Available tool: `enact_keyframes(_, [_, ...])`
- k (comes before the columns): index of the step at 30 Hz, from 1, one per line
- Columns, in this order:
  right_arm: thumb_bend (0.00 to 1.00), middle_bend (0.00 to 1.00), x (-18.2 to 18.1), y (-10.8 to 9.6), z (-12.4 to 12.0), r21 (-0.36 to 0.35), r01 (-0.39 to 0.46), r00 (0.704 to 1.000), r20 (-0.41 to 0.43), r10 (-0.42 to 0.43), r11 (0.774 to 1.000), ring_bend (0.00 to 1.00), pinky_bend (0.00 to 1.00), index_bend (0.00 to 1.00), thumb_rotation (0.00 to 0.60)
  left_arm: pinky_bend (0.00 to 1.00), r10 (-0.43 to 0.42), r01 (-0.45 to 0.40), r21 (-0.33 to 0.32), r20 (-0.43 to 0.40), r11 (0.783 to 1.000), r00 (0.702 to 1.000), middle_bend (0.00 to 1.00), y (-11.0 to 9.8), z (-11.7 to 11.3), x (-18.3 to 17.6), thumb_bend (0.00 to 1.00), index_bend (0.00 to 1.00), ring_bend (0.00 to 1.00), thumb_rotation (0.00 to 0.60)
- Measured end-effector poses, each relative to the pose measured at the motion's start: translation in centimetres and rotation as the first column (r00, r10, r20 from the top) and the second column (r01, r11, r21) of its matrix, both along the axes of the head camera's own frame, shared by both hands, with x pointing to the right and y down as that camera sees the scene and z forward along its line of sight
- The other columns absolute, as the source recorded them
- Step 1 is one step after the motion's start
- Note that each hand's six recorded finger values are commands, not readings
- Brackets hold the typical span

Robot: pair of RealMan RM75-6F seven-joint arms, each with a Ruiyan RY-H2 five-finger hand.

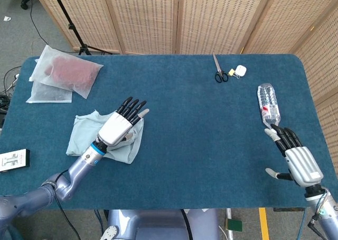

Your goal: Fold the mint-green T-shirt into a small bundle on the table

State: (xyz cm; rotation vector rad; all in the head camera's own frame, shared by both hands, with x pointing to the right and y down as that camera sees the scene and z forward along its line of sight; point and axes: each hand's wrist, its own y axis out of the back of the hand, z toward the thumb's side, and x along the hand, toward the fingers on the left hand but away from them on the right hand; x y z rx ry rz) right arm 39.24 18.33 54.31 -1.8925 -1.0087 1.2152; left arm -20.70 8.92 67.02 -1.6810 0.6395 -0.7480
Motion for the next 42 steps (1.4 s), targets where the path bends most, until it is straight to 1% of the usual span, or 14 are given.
enact_keyframes(2, [0.04, 0.00, -0.1, 0.0, 0.0, 0.000, 0.002, 1.000, 0.001, -0.002, 1.000, 0.00, 0.00, 0.00, 0.600, 0.00, -0.022, 0.021, -0.031, -0.027, 0.999, 0.999, 0.00, -0.1, -0.8, -0.5, 0.00, 0.00, 0.00, 0.600])
enact_keyframes(3, [0.04, 0.00, -0.1, 0.0, 0.0, 0.000, 0.004, 1.000, 0.001, -0.004, 1.000, 0.00, 0.00, 0.00, 0.600, 0.00, -0.035, 0.033, -0.052, -0.039, 0.998, 0.999, 0.00, -0.1, -1.2, -0.8, 0.00, 0.03, 0.00, 0.600])
enact_keyframes(5, [0.04, 0.00, -0.3, 0.1, 0.0, 0.000, 0.008, 1.000, -0.001, -0.008, 1.000, 0.00, 0.00, 0.00, 0.600, 0.00, -0.068, 0.061, -0.108, -0.065, 0.992, 0.996, 0.00, -0.1, -2.3, -1.5, 0.00, 0.11, 0.00, 0.600])
enact_keyframes(7, [0.04, 0.00, -0.4, 0.1, 0.0, -0.001, 0.011, 1.000, -0.001, -0.011, 1.000, 0.00, 0.00, 0.00, 0.600, 0.00, -0.098, 0.085, -0.158, -0.082, 0.984, 0.992, 0.00, 0.0, -3.4, -2.1, 0.00, 0.23, 0.00, 0.600])
enact_keyframes(10, [0.04, 0.00, -0.5, 0.2, 0.1, -0.003, 0.014, 1.000, -0.001, -0.014, 1.000, 0.00, 0.00, 0.00, 0.600, 0.00, -0.154, 0.129, -0.243, -0.087, 0.961, 0.984, 0.00, 0.1, -5.2, -3.6, 0.00, 0.30, 0.00, 0.600])
enact_keyframes(13, [0.04, 0.00, -0.5, 0.3, 0.1, -0.003, 0.017, 1.000, -0.001, -0.017, 1.000, 0.00, 0.00, 0.00, 0.600, 0.00, -0.212, 0.194, -0.309, -0.027, 0.931, 0.977, 0.00, 0.2, -5.9, -6.2, 0.00, 0.33, 0.00, 0.600])
enact_keyframes(14, [0.04, 0.00, -0.5, 0.3, 0.1, -0.003, 0.017, 1.000, -0.002, -0.017, 1.000, 0.00, 0.00, 0.00, 0.600, 0.00, -0.231, 0.221, -0.330, 0.009, 0.918, 0.973, 0.00, 0.4, -5.7, -7.3, 0.01, 0.33, 0.00, 0.600])
enact_keyframes(17, [0.04, 0.00, -0.5, 0.3, 0.1, -0.005, 0.017, 1.000, -0.002, -0.017, 1.000, 0.00, 0.00, 0.00, 0.600, 0.00, -0.258, 0.268, -0.374, 0.078, 0.888, 0.963, 0.00, 1.3, -4.5, -9.2, 0.03, 0.35, 0.00, 0.600])
enact_keyframes(19, [0.04, 0.00, -0.5, 0.3, 0.1, -0.005, 0.016, 1.000, -0.002, -0.016, 1.000, 0.00, 0.00, 0.00, 0.600, 0.00, -0.269, 0.287, -0.392, 0.103, 0.874, 0.958, 0.00, 1.7, -3.9, -10.0, 0.05, 0.35, 0.00, 0.600])
enact_keyframes(22, [0.04, 0.00, -0.6, 0.4, 0.2, -0.007, 0.019, 1.000, -0.004, -0.019, 1.000, 0.00, 0.00, 0.00, 0.600, 0.00, -0.306, 0.332, -0.420, 0.130, 0.845, 0.943, 0.00, 2.0, -2.6, -11.6, 0.07, 0.36, 0.00, 0.600])
enact_keyframes(27, [0.04, 0.00, -0.7, 0.4, 0.2, -0.010, 0.023, 1.000, -0.006, -0.023, 1.000, 0.00, 0.00, 0.00, 0.600, 0.00, -0.357, 0.369, -0.461, 0.117, 0.807, 0.927, 0.00, 2.7, -1.0, -12.6, 0.08, 0.38, 0.00, 0.600])
enact_keyframes(35, [0.04, 0.00, -0.7, 0.4, 0.3, -0.012, 0.025, 1.000, -0.008, -0.025, 1.000, 0.00, 0.00, 0.00, 0.600, 0.00, -0.444, 0.412, -0.522, 0.070, 0.747, 0.893, 0.00, 3.0, 1.5, -12.4, 0.17, 0.42, 0.00, 0.600])
enact_keyframes(38, [0.04, 0.00, -0.6, 0.4, 0.3, -0.012, 0.024, 1.000, -0.009, -0.024, 1.000, 0.00, 0.00, 0.00, 0.600, 0.00, -0.450, 0.414, -0.528, 0.067, 0.742, 0.891, 0.00, 2.9, 2.0, -12.1, 0.19, 0.44, 0.00, 0.600])
enact_keyframes(42, [0.04, 0.00, -0.6, 0.4, 0.3, -0.013, 0.024, 1.000, -0.008, -0.024, 1.000, 0.00, 0.00, 0.00, 0.600, 0.00, -0.448, 0.411, -0.530, 0.064, 0.742, 0.892, 0.00, 2.8, 2.4, -11.7, 0.23, 0.48, 0.00, 0.600])
